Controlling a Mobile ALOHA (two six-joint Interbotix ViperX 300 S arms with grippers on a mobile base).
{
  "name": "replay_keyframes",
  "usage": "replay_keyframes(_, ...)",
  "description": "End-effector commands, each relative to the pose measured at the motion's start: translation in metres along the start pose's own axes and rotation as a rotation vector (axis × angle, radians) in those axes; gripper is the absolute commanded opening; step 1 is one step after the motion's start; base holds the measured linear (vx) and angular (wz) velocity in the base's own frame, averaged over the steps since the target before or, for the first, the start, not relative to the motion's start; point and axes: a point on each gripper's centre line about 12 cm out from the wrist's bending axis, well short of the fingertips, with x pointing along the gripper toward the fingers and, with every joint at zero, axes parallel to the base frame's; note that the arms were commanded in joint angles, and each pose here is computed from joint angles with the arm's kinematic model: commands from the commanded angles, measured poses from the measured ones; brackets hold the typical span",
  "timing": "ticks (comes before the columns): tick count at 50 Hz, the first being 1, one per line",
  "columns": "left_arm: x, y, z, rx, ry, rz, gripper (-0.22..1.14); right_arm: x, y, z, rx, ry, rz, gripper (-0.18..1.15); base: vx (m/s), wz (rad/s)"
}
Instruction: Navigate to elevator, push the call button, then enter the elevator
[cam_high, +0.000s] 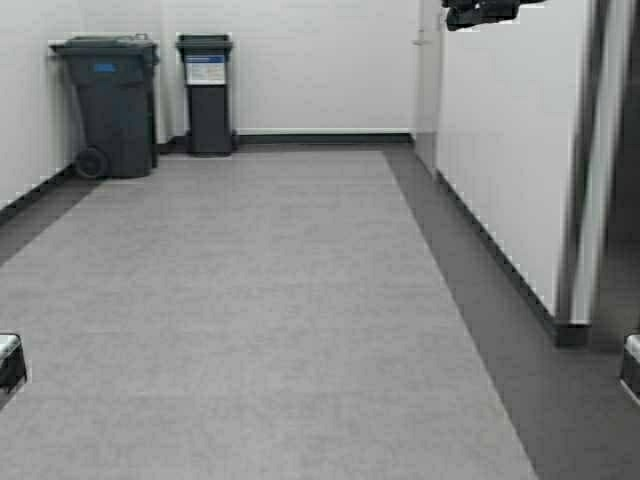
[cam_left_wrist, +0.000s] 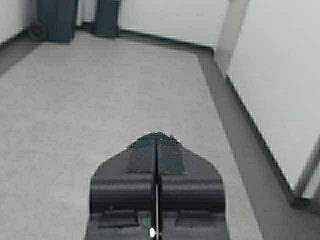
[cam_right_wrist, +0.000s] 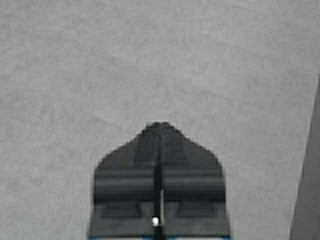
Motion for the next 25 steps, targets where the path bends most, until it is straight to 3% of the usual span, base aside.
replay_keyframes(1,0.0026,-0.0009,0.0028,0.004,-0.006,-0.003,0.02,-0.0015,-0.0035,0.0131,0.002,-0.044,-0.009,0.06,0.35,0.18)
replay_keyframes(25,0.0034,-0.0022,0.0085,0.001,-0.033,-0.009,0.02,-0.0023,-0.0036,0.0222,0.015,-0.089,-0.006,0.06,0.42,0.16)
